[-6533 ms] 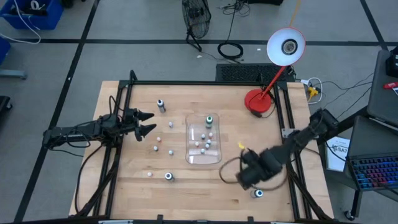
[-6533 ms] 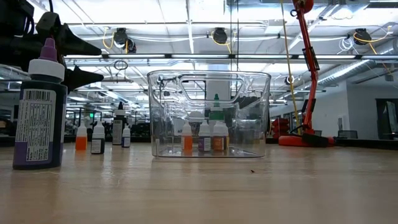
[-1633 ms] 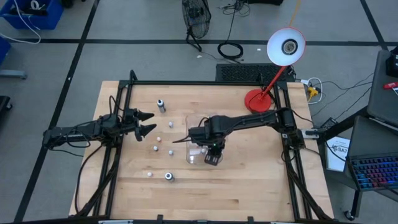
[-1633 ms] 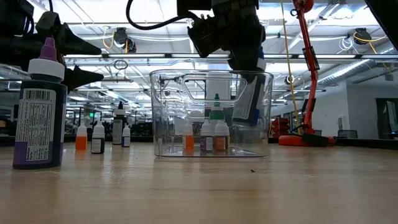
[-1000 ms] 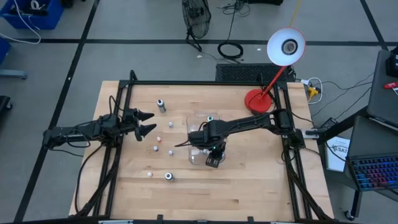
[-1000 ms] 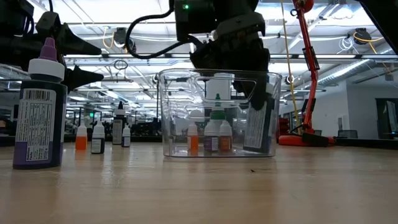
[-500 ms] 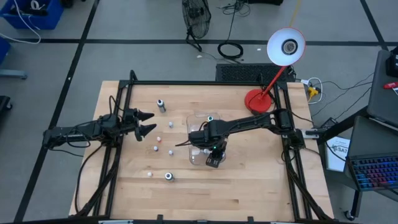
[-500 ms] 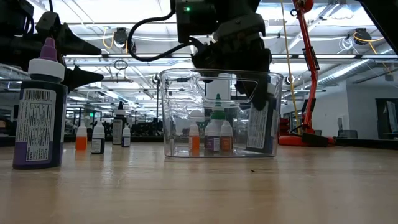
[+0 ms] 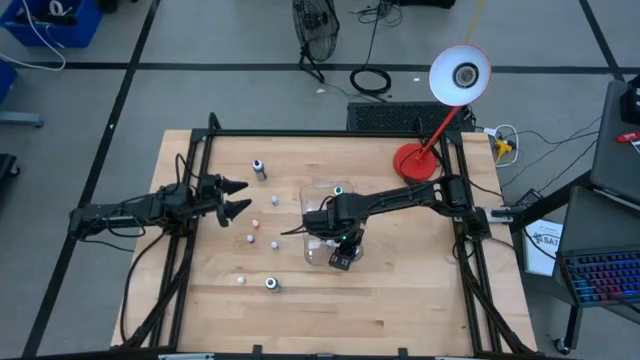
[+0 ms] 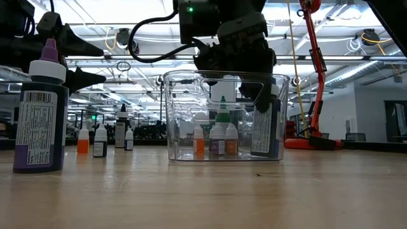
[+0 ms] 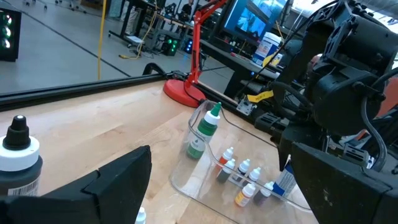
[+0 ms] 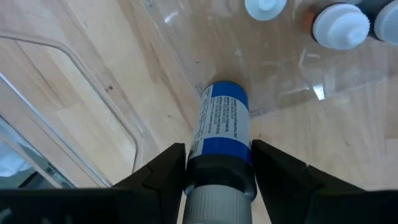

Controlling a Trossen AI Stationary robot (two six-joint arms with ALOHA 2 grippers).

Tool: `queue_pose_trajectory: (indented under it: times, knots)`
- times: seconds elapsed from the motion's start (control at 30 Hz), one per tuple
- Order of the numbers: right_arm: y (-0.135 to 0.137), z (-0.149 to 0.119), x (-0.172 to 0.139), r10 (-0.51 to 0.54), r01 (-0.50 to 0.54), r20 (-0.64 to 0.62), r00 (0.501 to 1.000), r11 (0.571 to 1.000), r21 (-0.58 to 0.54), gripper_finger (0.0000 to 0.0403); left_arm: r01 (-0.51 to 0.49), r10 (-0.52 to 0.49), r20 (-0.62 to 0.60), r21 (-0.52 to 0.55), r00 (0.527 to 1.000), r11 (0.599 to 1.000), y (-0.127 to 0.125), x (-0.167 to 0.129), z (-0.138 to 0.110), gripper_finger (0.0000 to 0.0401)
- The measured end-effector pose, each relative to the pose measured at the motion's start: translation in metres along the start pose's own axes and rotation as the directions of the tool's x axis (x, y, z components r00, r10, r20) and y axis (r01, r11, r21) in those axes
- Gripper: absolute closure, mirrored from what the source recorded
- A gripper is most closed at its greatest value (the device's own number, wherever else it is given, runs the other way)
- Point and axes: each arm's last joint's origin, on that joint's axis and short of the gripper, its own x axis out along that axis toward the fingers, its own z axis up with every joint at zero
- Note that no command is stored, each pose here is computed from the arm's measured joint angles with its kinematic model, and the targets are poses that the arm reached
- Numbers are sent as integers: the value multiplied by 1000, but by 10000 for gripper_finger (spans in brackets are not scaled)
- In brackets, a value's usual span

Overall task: Pick & Place food coloring
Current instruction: Put the big blue food coloring bottle into the transparent bin

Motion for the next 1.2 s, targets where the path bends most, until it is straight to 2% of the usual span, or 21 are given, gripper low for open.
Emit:
queue_pose_trajectory:
  times: [0.57,0.77,1.2]
  knots:
    - [0,1,0,9,-10,7,1000,998,60,229,0,0,0,0,1000,1000,0,0,0,22]
    - [-2,3,-2,85,-83,-16,996,993,89,229,0,0,0,0,1000,1000,0,0,0,22]
    - [-4,4,-3,84,-82,-15,996,994,77,229,1,-1,1,0,1000,1000,0,0,0,22]
